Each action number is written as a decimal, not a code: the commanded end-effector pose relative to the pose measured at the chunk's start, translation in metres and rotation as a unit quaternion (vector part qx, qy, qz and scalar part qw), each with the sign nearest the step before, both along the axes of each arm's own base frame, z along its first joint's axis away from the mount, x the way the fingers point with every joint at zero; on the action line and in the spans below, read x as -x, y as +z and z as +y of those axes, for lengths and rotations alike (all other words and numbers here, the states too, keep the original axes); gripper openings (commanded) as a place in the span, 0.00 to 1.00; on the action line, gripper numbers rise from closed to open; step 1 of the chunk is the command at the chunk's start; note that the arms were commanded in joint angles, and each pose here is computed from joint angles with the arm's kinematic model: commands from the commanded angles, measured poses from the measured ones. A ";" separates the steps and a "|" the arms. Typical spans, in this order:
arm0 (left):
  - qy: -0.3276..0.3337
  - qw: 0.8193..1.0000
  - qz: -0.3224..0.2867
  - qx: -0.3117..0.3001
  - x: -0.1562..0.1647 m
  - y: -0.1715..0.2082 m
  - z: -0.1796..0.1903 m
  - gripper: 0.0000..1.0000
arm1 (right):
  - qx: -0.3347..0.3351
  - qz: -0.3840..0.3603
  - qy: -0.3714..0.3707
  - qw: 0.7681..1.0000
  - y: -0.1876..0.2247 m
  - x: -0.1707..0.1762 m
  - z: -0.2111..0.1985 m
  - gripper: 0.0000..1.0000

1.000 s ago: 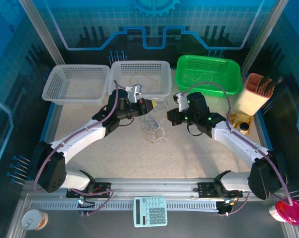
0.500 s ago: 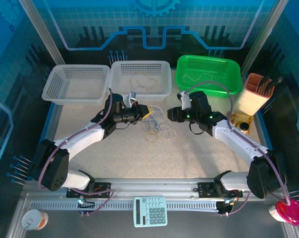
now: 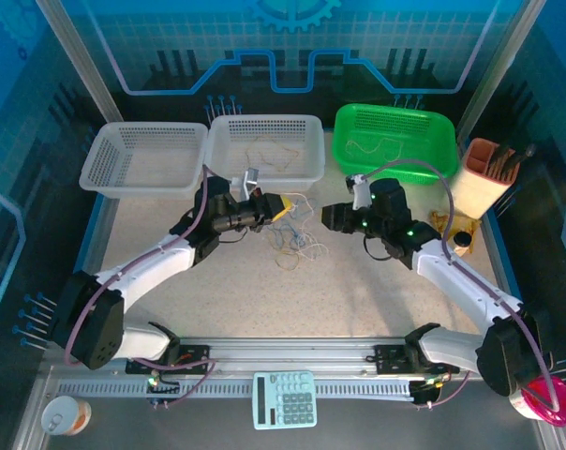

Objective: Untangle the cables

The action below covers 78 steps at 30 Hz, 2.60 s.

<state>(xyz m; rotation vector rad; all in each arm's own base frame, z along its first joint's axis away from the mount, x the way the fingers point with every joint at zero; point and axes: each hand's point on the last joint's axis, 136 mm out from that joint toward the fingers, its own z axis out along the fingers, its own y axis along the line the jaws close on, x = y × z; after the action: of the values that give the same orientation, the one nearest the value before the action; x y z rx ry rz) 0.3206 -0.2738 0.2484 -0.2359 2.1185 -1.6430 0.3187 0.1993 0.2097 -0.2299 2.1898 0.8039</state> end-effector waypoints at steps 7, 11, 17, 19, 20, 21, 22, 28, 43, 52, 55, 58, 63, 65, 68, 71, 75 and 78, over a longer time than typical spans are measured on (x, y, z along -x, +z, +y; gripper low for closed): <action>-0.073 0.992 -0.103 -0.023 0.022 0.022 -0.007 0.00 | -0.050 0.001 0.063 0.997 0.006 -0.008 0.015 0.51; -0.080 0.991 -0.109 -0.019 0.023 0.026 -0.009 0.00 | -0.062 0.002 0.085 0.994 0.001 -0.004 0.022 0.51; -0.082 0.991 -0.109 -0.017 0.024 0.028 -0.009 0.00 | -0.071 0.011 0.096 0.993 -0.004 -0.008 0.028 0.50; -0.083 0.991 -0.108 -0.014 0.024 0.028 -0.009 0.00 | -0.076 0.012 0.105 0.991 -0.003 -0.009 0.032 0.50; -0.084 0.990 -0.108 -0.013 0.025 0.028 -0.010 0.00 | -0.079 0.014 0.111 0.991 -0.003 -0.010 0.034 0.50; -0.084 0.990 -0.108 -0.013 0.025 0.028 -0.010 0.00 | -0.082 0.017 0.116 0.990 -0.004 -0.010 0.036 0.50; -0.085 0.990 -0.109 -0.013 0.025 0.028 -0.010 0.00 | -0.084 0.019 0.121 0.989 -0.006 -0.010 0.038 0.50; -0.087 0.990 -0.109 -0.012 0.027 0.028 -0.009 0.00 | -0.093 0.012 0.130 0.987 0.001 -0.017 0.043 0.31; -0.087 0.986 -0.143 0.007 0.040 0.068 -0.004 0.00 | -0.043 0.067 0.071 0.994 -0.065 -0.024 0.019 0.00; -0.084 0.978 -0.186 0.050 0.058 0.123 0.004 0.00 | -0.027 0.142 0.057 0.988 -0.129 -0.028 0.028 0.00; -0.083 0.976 -0.195 0.055 0.063 0.133 0.007 0.00 | -0.019 0.155 0.055 0.986 -0.140 -0.026 0.030 0.00; -0.080 0.976 -0.198 0.052 0.063 0.133 0.008 0.00 | -0.019 0.157 0.061 0.985 -0.142 -0.023 0.034 0.00; -0.077 0.977 -0.193 0.044 0.061 0.125 0.008 0.00 | -0.020 0.138 0.079 0.987 -0.118 -0.018 0.040 0.22; -0.074 0.978 -0.189 0.038 0.060 0.120 0.008 0.00 | -0.017 0.121 0.079 0.989 -0.100 -0.018 0.038 0.40; -0.071 0.979 -0.186 0.032 0.057 0.114 0.008 0.00 | -0.006 0.095 0.073 0.993 -0.074 -0.016 0.032 0.52; -0.072 0.980 -0.185 0.025 0.056 0.109 0.007 0.00 | 0.004 0.060 0.060 0.996 -0.040 -0.018 0.025 0.57; -0.076 0.979 -0.188 0.017 0.054 0.101 0.006 0.00 | -0.005 0.022 0.050 0.999 0.000 -0.013 0.017 0.58; -0.082 0.977 -0.197 0.016 0.053 0.096 0.003 0.00 | -0.026 -0.003 0.056 0.998 0.029 -0.006 0.018 0.58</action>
<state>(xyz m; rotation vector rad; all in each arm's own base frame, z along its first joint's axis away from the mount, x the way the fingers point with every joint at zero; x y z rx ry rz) 0.2687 -0.2664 0.3547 0.1946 1.8505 -1.6693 0.3325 0.2199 0.2203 -0.3229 2.1782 0.9201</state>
